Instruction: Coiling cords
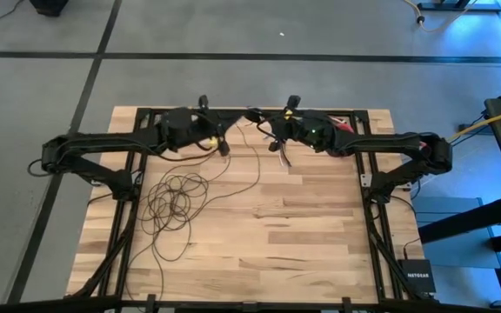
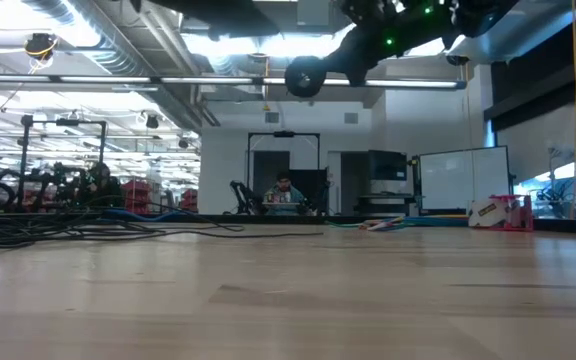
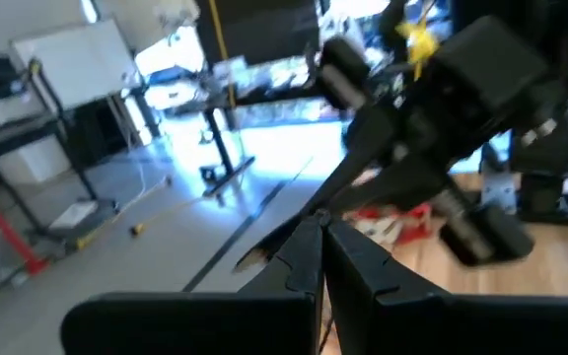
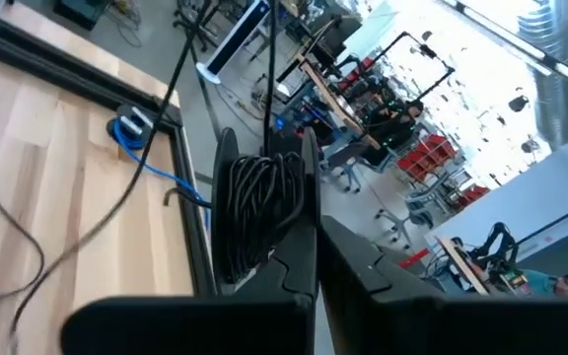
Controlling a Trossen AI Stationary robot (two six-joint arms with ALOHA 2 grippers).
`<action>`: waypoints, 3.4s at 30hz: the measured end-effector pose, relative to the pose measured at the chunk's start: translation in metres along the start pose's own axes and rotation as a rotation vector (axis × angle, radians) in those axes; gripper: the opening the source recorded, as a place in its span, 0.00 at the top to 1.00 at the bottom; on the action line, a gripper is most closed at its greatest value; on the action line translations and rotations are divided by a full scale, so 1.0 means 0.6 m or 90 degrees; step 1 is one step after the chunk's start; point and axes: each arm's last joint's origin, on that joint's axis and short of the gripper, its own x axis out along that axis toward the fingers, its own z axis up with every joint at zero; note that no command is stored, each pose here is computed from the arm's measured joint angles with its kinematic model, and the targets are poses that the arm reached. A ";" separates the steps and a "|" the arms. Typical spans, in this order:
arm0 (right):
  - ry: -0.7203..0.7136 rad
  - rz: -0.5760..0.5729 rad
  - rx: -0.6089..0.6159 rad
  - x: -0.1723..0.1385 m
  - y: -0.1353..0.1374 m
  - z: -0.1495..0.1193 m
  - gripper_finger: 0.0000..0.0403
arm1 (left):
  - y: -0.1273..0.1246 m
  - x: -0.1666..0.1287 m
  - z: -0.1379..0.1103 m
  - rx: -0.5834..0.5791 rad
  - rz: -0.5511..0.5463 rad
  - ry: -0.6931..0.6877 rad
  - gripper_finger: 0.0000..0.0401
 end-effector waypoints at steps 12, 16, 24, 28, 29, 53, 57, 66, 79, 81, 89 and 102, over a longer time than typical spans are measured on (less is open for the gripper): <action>-0.017 -0.015 0.031 0.004 0.000 0.002 0.98 | -0.069 0.082 -0.056 0.031 -0.025 -0.049 0.98; -0.038 -0.008 0.059 0.004 -0.001 0.005 0.98 | -0.080 0.105 -0.084 0.047 -0.024 -0.042 0.98; -0.060 0.006 0.094 0.003 -0.002 0.008 0.98 | -0.065 0.139 -0.131 0.066 0.001 0.005 0.99; -0.065 0.012 0.109 0.000 -0.004 0.009 0.98 | -0.047 0.150 -0.149 0.061 0.023 0.025 0.98; -0.069 0.014 0.114 -0.002 -0.006 0.011 0.98 | -0.042 0.152 -0.153 0.061 0.028 0.031 0.98; -0.109 0.022 0.138 -0.031 -0.024 0.036 0.98 | -0.010 0.159 -0.201 0.083 0.043 0.158 0.96; -0.100 0.023 0.134 -0.031 -0.023 0.035 0.98 | -0.009 0.159 -0.199 0.070 0.046 0.148 0.96; -0.096 0.021 0.131 -0.031 -0.022 0.035 0.98 | -0.009 0.159 -0.199 0.086 0.042 0.152 0.99; -0.096 0.022 0.130 -0.030 -0.022 0.034 0.98 | 0.011 0.157 -0.215 0.103 0.077 0.213 1.00; -0.091 0.023 0.128 -0.030 -0.020 0.033 0.98 | 0.024 0.157 -0.222 0.104 0.106 0.238 1.00; -0.078 0.037 0.107 -0.028 -0.016 0.028 0.98 | 0.053 0.148 -0.220 0.109 0.173 0.273 1.00; -0.058 0.058 0.067 -0.029 -0.011 0.023 0.98 | 0.095 0.076 -0.119 0.131 0.231 0.233 1.00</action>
